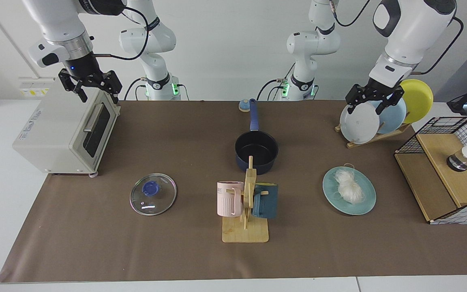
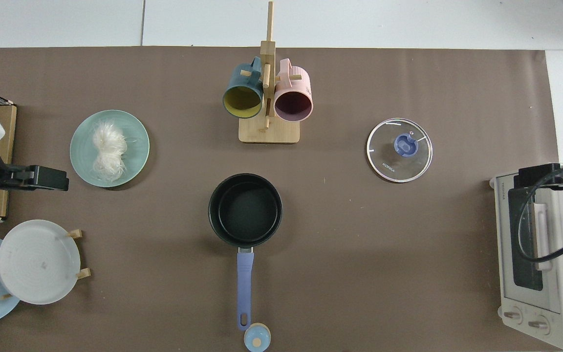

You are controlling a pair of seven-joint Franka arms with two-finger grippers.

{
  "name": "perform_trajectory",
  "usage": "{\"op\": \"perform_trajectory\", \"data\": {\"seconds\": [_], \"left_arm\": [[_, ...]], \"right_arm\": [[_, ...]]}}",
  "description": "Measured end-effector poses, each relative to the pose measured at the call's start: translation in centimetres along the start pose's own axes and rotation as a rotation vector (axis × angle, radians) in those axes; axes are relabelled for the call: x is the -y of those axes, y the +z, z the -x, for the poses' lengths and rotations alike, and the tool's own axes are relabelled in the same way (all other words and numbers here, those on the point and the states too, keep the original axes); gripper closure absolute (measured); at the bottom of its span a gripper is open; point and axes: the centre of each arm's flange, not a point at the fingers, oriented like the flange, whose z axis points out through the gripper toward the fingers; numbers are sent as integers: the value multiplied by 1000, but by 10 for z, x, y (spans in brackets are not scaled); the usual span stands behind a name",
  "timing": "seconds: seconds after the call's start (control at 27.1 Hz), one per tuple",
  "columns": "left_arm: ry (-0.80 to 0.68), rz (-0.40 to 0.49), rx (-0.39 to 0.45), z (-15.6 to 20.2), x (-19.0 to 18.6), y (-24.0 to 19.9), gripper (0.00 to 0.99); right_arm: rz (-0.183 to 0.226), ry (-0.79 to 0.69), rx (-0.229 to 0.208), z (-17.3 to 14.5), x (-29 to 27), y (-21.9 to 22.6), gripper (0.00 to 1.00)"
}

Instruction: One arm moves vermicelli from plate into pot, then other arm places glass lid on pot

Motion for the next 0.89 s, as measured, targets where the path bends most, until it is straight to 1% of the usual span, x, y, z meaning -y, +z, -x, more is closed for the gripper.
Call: {"op": "perform_trajectory", "data": {"seconds": [0.63,0.78,0.89], "left_arm": [[0,0,0,0,0,0,0],[0,0,0,0,0,0,0],[0,0,0,0,0,0,0]], "right_arm": [[0,-5,1,0,3,1,0],[1,-15,11,-1,8,7,0],[1,-23,9,-5,12,17,0]]}}
